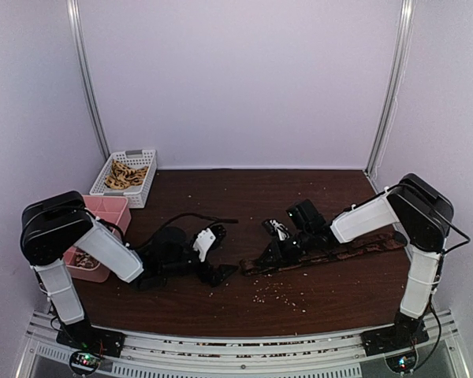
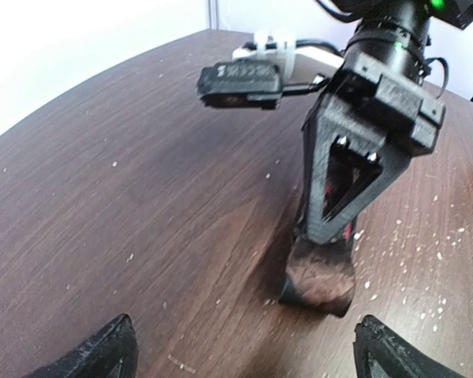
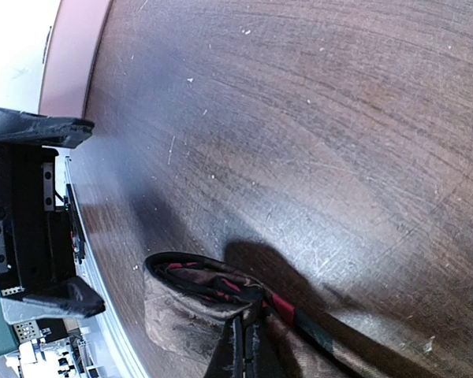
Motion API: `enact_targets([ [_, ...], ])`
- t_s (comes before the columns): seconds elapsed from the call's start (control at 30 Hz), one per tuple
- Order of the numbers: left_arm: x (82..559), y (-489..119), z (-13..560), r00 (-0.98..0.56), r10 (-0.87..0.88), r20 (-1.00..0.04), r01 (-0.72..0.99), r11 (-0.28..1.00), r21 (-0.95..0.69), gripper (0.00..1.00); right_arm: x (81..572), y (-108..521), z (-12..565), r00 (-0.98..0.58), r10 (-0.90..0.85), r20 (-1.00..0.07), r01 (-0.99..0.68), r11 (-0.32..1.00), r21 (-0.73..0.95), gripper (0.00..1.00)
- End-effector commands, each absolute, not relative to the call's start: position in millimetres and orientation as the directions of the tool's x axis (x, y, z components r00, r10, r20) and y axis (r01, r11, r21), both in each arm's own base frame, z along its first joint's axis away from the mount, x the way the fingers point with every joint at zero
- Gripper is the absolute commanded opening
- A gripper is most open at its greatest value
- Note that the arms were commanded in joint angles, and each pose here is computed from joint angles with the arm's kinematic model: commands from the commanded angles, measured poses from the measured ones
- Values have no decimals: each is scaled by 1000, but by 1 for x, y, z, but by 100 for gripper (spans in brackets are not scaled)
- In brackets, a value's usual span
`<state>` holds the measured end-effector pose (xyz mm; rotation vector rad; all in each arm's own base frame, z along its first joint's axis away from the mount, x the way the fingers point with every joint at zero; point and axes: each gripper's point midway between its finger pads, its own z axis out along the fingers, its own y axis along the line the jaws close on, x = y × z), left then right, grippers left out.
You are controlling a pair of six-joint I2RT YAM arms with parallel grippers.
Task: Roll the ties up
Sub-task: Roll the tie at the center of the board.
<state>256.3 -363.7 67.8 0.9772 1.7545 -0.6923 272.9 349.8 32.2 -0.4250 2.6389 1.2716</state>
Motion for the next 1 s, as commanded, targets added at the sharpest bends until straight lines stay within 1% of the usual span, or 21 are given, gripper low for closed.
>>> enact_targets([
  [0.0, 248, -376, 71, -164, 267, -950, 875, 484, -15, 98, 262, 325, -6, -956, -185, -227, -290, 708, 644, 0],
  [0.2, 248, -392, 48, -140, 264, -954, 889, 458, -3, 97, 256, 312, -12, -955, -195, -222, -292, 740, 606, 0],
  [0.43, 250, -417, 42, -103, 217, -971, 908, 418, -3, 89, 254, 310, -18, -956, -198, -215, -289, 746, 601, 0],
  [0.5, 251, -423, 40, -93, 215, -972, 915, 404, 1, 84, 255, 312, -20, -957, -199, -213, -289, 745, 602, 0],
  [0.8, 253, -445, 25, -88, 211, -973, 937, 349, -9, 57, 254, 316, -31, -962, -197, -190, -273, 744, 610, 0],
  [0.97, 253, -454, 22, -109, 213, -971, 945, 326, -34, 49, 254, 324, -29, -963, -189, -190, -267, 730, 629, 0],
])
